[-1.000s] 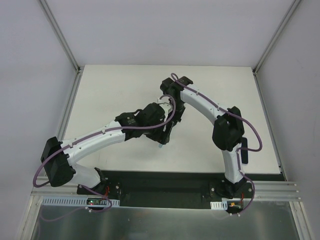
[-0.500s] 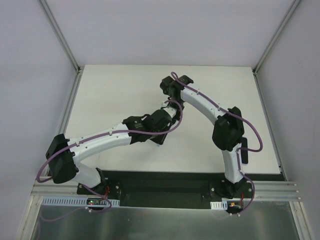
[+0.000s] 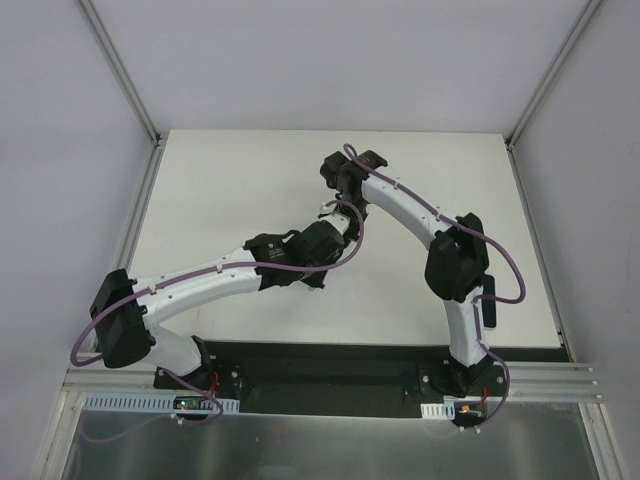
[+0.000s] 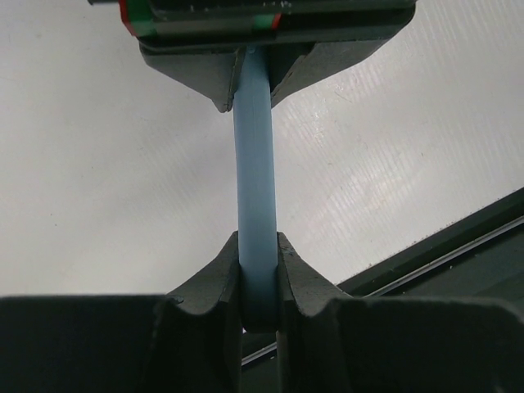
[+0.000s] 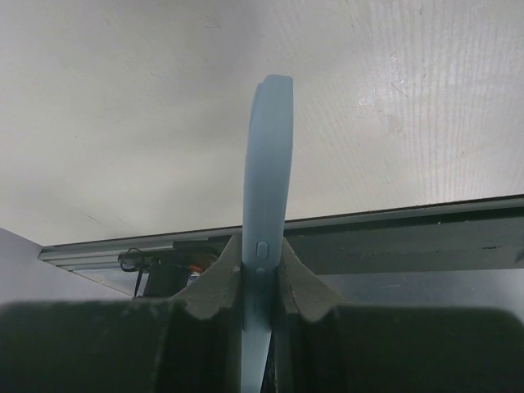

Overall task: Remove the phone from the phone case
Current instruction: Pick up the phone at the center of the board, then remove the phone case from the phone.

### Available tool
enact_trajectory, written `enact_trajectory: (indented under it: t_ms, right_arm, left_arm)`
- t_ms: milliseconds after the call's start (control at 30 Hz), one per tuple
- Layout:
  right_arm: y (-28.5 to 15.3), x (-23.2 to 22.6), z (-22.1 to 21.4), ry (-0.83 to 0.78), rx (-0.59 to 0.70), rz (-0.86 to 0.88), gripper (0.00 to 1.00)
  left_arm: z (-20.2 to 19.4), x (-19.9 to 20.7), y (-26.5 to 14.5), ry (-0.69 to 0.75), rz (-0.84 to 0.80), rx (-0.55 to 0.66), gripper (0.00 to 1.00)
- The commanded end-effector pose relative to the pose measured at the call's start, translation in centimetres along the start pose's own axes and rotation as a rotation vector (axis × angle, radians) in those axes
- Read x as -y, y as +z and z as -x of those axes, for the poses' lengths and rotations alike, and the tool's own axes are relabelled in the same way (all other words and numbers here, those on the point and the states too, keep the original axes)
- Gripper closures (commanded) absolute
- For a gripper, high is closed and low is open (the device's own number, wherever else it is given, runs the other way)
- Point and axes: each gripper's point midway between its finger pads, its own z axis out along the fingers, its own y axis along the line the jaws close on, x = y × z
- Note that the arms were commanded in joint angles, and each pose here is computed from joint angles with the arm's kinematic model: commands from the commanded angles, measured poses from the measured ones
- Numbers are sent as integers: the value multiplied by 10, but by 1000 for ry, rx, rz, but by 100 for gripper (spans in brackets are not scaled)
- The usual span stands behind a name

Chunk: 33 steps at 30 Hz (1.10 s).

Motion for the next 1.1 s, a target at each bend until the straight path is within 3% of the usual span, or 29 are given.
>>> enact_trajectory:
  t_ms: [0, 100, 333, 433, 733, 867, 1067]
  right_arm:
    - [-18, 37, -22, -135, -62, -81, 99]
    - [-24, 43, -11, -145, 47, -57, 99]
    - [-31, 30, -6, -228, 122, 123, 40]
    - [-41, 20, -5, -261, 151, 209, 28]
    - [-79, 23, 7, -328, 248, 376, 23]
    - [-107, 45, 21, -303, 345, 494, 22]
    - [-115, 75, 29, -314, 460, 571, 22]
  left_arm:
    - [23, -12, -29, -47, 10, 121, 100]
    - [20, -17, -36, -72, -1, 132, 100]
    - [15, -31, -46, -167, -43, 138, 100]
    - [13, -35, -47, -215, -74, 127, 100]
    - [11, -40, -52, -326, -211, 122, 100]
    - [13, -41, -58, -358, -268, 132, 100]
    - [26, -33, -73, -378, -392, 164, 100]
